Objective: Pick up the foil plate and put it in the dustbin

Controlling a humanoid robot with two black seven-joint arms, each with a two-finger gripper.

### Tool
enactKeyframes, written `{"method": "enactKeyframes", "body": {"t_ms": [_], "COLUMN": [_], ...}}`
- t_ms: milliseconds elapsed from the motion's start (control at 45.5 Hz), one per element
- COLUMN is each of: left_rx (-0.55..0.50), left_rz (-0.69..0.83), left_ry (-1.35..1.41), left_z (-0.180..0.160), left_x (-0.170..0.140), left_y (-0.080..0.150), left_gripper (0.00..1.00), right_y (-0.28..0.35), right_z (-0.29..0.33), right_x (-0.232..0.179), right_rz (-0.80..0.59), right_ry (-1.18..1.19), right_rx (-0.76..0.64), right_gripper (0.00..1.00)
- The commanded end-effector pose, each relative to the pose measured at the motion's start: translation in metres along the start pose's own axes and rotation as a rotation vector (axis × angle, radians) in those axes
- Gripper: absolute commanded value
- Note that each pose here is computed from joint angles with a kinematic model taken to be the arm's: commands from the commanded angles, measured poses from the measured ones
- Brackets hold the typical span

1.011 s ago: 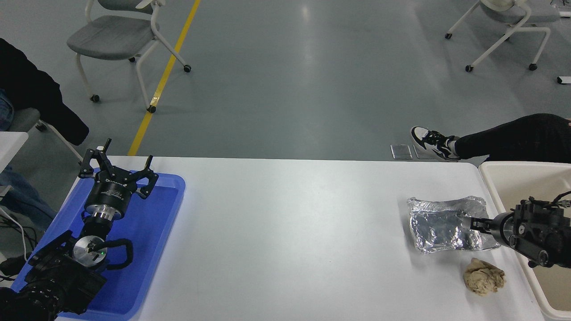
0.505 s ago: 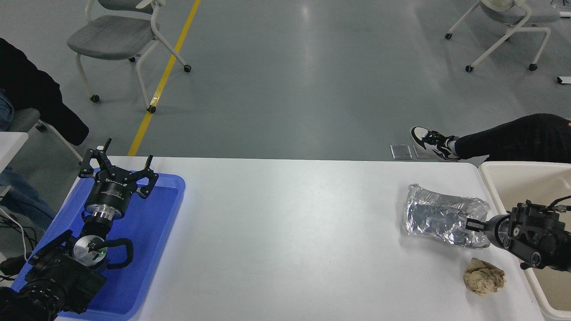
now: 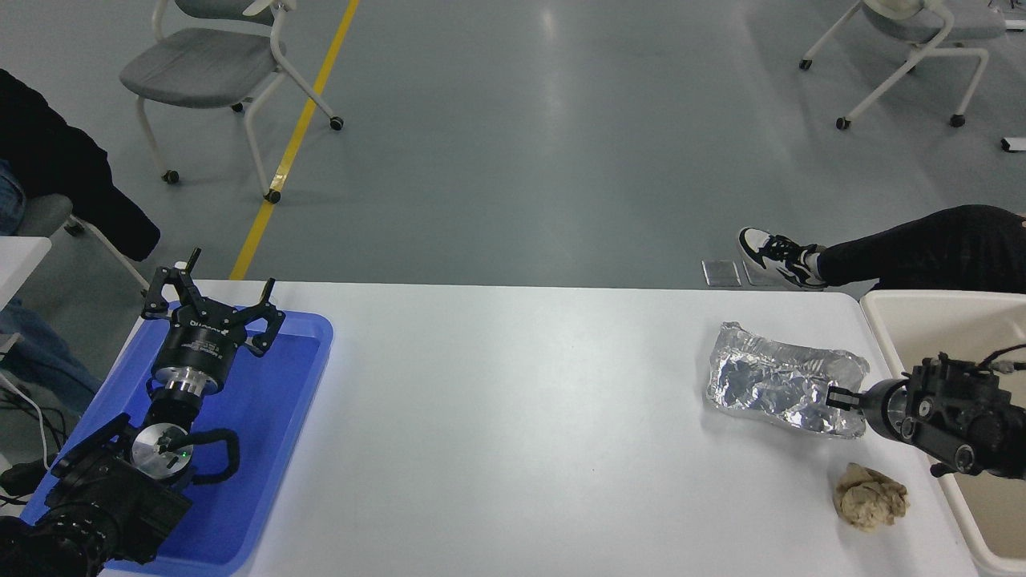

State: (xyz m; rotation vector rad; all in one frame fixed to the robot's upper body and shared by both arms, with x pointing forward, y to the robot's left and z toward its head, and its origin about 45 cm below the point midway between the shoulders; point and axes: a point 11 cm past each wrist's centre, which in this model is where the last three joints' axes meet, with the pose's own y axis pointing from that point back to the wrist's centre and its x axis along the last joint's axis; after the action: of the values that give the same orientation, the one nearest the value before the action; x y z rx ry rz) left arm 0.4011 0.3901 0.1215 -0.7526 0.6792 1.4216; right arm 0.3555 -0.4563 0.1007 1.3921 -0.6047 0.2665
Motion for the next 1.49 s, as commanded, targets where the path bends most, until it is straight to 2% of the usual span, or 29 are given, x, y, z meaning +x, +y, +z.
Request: {"method": "enactKeyframes", "body": {"t_ms": [0, 374, 571, 857, 1165, 1319, 1473], "left_rx": [0.000, 0.000, 0.000, 0.000, -0.001, -0.002, -0.003], "left_rz": [-0.001, -0.001, -0.001, -0.001, 0.000, 0.000, 0.001], "left_ry": [0.000, 0.000, 0.000, 0.000, -0.001, -0.001, -0.002], "left_z": [0.000, 0.000, 0.000, 0.000, 0.001, 0.001, 0.001], "left_x": [0.000, 0.000, 0.000, 0.000, 0.000, 0.000, 0.001], "left_y": [0.000, 0.000, 0.000, 0.000, 0.000, 0.000, 0.000], "left_gripper": [1.00, 1.00, 1.00, 1.00, 1.00, 1.00, 1.00], "right_y": [0.062, 0.183, 0.232, 0.252, 0.260, 0.261, 0.247], "right_z": [0.016, -0.006, -0.034, -0.055, -0.017, 0.040, 0.119], "right_x": [0.050, 0.129, 0.146, 0.159, 0.164, 0.174, 0.162], "right_rz": [0.013, -0.046, -0.105, -0.088, -0.082, -0.052, -0.050], "right_ry": [0.093, 0.289, 0.341, 0.360, 0.295, 0.214, 0.114], "right_rx": [0.021, -0.011, -0.012, -0.014, -0.099, -0.214, -0.337], "right_gripper": [0.00, 0.00, 0.00, 0.00, 0.00, 0.00, 0.00]}}
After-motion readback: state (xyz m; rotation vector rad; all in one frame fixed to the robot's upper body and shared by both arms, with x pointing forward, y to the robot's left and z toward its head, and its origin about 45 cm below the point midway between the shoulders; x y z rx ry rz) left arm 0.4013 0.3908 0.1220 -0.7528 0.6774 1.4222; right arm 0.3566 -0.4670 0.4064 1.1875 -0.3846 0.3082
